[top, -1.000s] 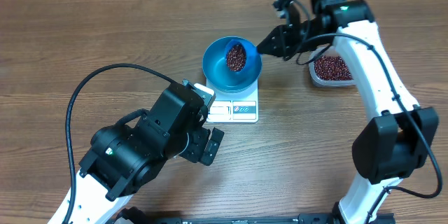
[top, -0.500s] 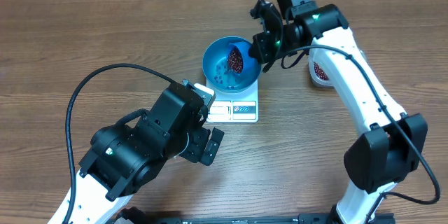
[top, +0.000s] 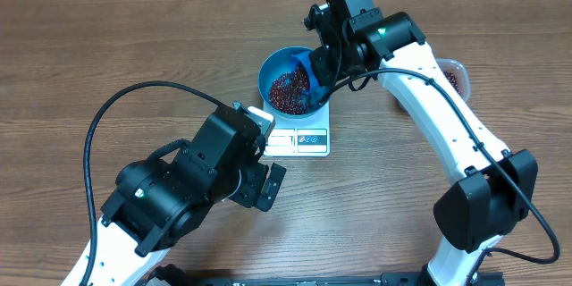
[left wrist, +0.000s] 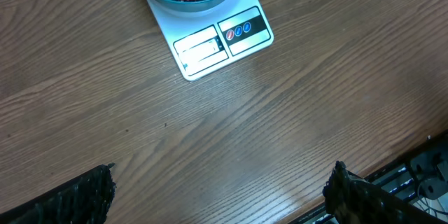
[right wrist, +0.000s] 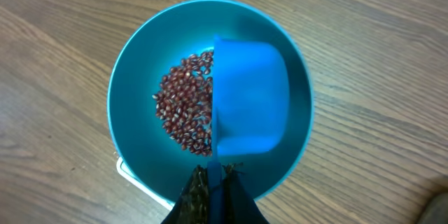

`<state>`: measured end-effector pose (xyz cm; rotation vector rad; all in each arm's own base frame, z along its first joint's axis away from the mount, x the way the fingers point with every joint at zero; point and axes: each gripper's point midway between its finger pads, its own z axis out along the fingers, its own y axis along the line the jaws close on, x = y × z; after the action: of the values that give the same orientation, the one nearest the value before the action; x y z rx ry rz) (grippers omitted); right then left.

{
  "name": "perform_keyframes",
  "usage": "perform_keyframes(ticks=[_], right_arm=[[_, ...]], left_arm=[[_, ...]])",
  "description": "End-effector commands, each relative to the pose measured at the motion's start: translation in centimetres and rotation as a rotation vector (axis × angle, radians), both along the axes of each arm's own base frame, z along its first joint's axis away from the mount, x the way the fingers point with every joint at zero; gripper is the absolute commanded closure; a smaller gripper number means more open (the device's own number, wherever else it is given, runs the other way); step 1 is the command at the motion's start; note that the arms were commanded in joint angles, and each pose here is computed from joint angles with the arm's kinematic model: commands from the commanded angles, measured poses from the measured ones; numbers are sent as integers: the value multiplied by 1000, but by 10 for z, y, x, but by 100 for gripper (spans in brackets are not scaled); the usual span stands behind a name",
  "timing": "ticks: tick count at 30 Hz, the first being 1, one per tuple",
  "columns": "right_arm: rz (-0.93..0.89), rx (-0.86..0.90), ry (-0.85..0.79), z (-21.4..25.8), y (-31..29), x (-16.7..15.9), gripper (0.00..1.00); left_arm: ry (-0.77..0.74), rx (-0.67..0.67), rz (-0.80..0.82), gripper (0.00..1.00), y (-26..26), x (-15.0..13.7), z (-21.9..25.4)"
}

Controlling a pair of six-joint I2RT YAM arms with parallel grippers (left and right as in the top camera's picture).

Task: Scoop item into bowl and weigh 150g on scale
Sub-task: 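Tip the scoop with the right gripper to pour beans into bowl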

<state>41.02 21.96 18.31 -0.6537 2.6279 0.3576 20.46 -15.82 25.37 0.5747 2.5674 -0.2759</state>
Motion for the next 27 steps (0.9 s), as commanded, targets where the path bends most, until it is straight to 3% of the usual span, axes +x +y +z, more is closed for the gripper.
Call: perform_keyframes(ticks=[1, 6, 27], right_arm=[[-17, 41, -126, 51, 0, 7, 96], [-29, 41, -176, 71, -4, 10, 96], [-19, -155, -225, 64, 7, -8, 96]], left_arm=[[-16, -7, -14, 0, -1, 0, 6], [-16, -7, -14, 1, -1, 0, 5], [-16, -7, -14, 0, -1, 0, 6]])
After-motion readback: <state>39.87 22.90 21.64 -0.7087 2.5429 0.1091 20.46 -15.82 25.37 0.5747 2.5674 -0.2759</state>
